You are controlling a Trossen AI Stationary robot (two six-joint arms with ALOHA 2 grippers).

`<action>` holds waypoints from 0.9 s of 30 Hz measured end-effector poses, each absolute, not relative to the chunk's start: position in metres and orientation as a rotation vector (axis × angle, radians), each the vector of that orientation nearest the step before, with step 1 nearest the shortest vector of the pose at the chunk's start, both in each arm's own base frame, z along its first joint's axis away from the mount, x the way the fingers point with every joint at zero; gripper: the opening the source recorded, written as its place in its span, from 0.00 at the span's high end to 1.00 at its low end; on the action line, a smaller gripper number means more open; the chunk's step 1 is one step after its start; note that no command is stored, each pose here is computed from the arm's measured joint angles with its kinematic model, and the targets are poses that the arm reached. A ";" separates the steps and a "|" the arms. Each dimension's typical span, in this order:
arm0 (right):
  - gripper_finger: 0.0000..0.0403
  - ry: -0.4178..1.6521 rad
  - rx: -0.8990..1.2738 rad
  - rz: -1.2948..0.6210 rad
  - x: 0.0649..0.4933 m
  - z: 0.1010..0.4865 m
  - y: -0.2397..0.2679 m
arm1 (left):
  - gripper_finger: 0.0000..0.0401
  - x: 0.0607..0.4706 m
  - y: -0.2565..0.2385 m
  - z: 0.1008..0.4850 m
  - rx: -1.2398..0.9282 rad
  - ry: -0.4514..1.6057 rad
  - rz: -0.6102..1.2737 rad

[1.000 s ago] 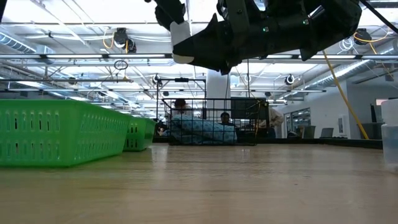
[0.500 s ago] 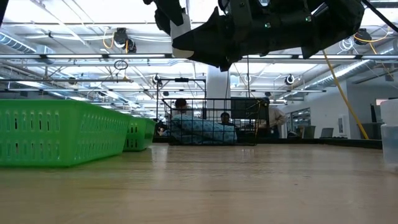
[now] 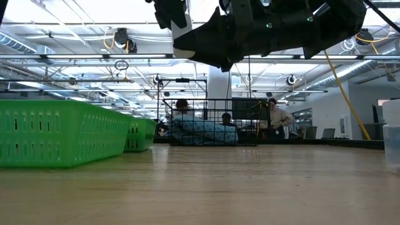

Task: Pick & Place Medicine items
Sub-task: Put the top white pill bottle into the bottom green bin

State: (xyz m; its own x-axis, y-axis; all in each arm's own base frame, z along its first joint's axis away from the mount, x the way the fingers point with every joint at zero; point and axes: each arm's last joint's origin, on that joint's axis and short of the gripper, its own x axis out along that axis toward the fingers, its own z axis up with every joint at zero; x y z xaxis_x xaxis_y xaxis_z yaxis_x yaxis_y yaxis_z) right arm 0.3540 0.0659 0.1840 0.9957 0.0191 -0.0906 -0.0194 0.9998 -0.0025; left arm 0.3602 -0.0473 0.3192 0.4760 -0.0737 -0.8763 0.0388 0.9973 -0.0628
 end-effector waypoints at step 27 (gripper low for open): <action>0.53 0.223 -0.032 0.014 0.338 0.203 0.062 | 0.66 0.236 -0.111 0.253 -0.263 1.097 0.177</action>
